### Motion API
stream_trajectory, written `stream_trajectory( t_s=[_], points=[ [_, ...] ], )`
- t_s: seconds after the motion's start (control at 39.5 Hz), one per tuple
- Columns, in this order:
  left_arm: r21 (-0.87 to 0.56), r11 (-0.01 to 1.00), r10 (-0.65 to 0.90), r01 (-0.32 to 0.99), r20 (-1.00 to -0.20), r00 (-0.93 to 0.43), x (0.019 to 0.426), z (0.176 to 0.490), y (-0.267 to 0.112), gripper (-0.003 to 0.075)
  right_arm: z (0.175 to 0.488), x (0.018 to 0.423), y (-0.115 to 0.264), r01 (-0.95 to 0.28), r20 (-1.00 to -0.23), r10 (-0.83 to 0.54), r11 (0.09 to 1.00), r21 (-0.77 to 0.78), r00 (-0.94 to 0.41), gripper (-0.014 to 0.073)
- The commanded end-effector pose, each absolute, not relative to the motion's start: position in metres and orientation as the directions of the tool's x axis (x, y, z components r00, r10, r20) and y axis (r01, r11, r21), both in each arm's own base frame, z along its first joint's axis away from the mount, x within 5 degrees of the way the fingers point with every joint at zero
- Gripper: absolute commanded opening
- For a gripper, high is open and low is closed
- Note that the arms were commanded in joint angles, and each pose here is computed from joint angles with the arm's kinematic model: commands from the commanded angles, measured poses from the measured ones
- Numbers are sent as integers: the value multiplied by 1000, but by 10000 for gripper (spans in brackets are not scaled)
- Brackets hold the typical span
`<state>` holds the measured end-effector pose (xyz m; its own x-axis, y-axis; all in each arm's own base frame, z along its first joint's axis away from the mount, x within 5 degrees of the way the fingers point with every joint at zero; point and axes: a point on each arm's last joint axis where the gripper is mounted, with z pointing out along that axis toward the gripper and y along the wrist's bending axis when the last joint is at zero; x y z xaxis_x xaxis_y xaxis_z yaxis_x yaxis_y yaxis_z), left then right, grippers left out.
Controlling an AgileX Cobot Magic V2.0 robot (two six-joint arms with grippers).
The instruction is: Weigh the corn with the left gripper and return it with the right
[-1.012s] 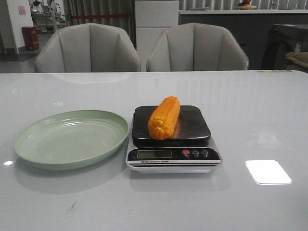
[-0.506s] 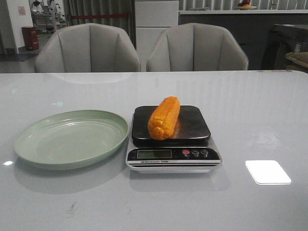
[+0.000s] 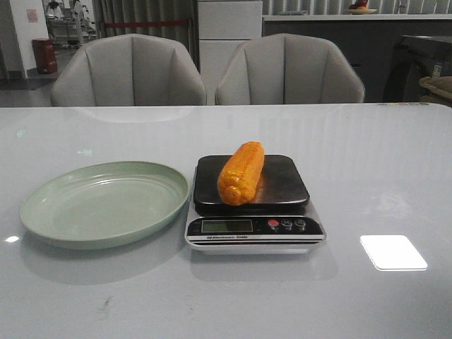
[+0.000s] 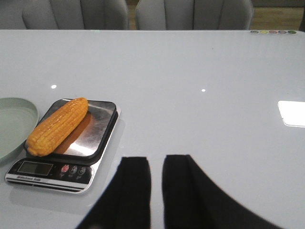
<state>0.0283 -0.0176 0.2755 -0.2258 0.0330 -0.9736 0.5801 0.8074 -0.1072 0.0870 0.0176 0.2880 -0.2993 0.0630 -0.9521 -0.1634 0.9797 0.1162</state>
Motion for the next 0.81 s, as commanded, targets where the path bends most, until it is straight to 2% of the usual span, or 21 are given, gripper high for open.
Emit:
stream_trajectory(
  t_s=[0.0, 0.08, 0.2, 0.3, 0.53, 0.78],
  points=[
    [-109, 795, -19, 597, -988, -154, 28, 290, -18, 113, 310, 94, 23, -214, -974, 46, 972, 95, -223, 366],
    [-109, 795, -19, 597, -988, -154, 28, 290, -18, 113, 313, 103, 29, -249, -964, 25, 964, 93, -265, 477],
    [-109, 795, -19, 597, -988, -154, 28, 290, -18, 113, 319, 120, 42, -306, -944, -14, 948, 92, -330, 562],
    [-109, 795, -19, 597, -988, -154, 28, 290, -18, 113, 328, 134, 56, -360, -915, -64, 929, 92, -398, 564],
    [-109, 795, -19, 597, -988, -154, 28, 290, -18, 113, 338, 180, 110, -470, -783, -214, 876, 112, -585, 564],
    [-109, 795, -19, 597, -988, -154, 28, 290, -18, 113, 334, 244, 165, -411, -636, -204, 890, 196, -745, 564]
  ],
)
